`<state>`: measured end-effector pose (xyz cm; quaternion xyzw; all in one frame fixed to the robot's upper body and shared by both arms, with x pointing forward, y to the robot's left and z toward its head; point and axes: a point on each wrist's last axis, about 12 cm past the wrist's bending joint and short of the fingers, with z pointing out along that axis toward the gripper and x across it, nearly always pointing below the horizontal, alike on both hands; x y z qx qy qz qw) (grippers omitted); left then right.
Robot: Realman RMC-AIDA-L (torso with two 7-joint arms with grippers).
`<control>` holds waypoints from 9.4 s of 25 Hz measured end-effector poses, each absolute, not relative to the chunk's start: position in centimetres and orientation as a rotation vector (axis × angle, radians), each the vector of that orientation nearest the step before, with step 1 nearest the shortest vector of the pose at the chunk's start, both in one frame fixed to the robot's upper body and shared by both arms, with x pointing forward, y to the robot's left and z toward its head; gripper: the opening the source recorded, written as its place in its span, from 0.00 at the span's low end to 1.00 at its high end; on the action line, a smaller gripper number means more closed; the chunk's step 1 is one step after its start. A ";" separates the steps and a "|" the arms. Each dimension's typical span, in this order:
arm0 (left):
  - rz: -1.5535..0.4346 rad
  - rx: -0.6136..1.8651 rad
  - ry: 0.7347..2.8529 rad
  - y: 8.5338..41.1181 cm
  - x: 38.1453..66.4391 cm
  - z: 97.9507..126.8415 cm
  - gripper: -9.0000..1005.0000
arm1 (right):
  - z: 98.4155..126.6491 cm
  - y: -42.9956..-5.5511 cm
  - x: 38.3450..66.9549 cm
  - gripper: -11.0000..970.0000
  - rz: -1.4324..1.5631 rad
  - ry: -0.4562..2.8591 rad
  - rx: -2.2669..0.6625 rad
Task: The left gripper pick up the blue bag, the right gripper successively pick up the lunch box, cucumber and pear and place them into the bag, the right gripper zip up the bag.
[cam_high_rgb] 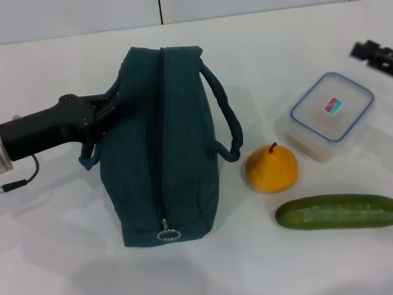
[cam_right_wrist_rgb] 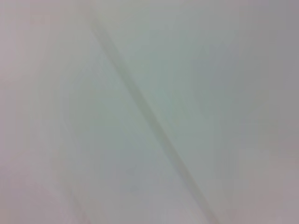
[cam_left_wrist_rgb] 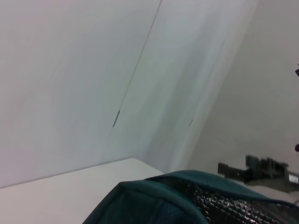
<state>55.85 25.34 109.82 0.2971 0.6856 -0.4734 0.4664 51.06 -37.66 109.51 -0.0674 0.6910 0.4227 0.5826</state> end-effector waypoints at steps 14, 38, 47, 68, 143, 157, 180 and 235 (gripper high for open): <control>-1.134 0.727 1.714 25.0 56.1 109.1 0.06 | 107.5 -42.6 51.2 0.87 1.057 1.763 0.449; -1.084 0.730 1.736 25.1 56.1 108.4 0.06 | 107.0 -38.9 56.2 0.87 1.130 2.020 0.527; -1.065 0.738 1.736 25.5 55.7 108.1 0.06 | 107.3 -38.6 57.4 0.86 1.086 2.039 0.513; -1.065 0.756 1.732 25.3 56.0 108.4 0.06 | 107.3 -37.6 57.3 0.84 1.108 2.053 0.430; -1.032 0.831 1.662 24.3 56.6 108.8 0.06 | 103.4 -36.8 52.7 0.58 1.043 1.880 0.509; -1.028 0.825 1.666 24.4 56.4 108.6 0.06 | 103.9 -35.5 53.1 0.54 1.139 1.868 0.479; -1.029 0.816 1.656 24.3 56.4 108.6 0.06 | 104.0 -34.7 53.0 0.33 1.140 1.848 0.423; -1.031 0.848 1.507 22.9 55.2 108.0 0.06 | 119.1 -28.7 61.6 0.13 1.266 1.365 -0.366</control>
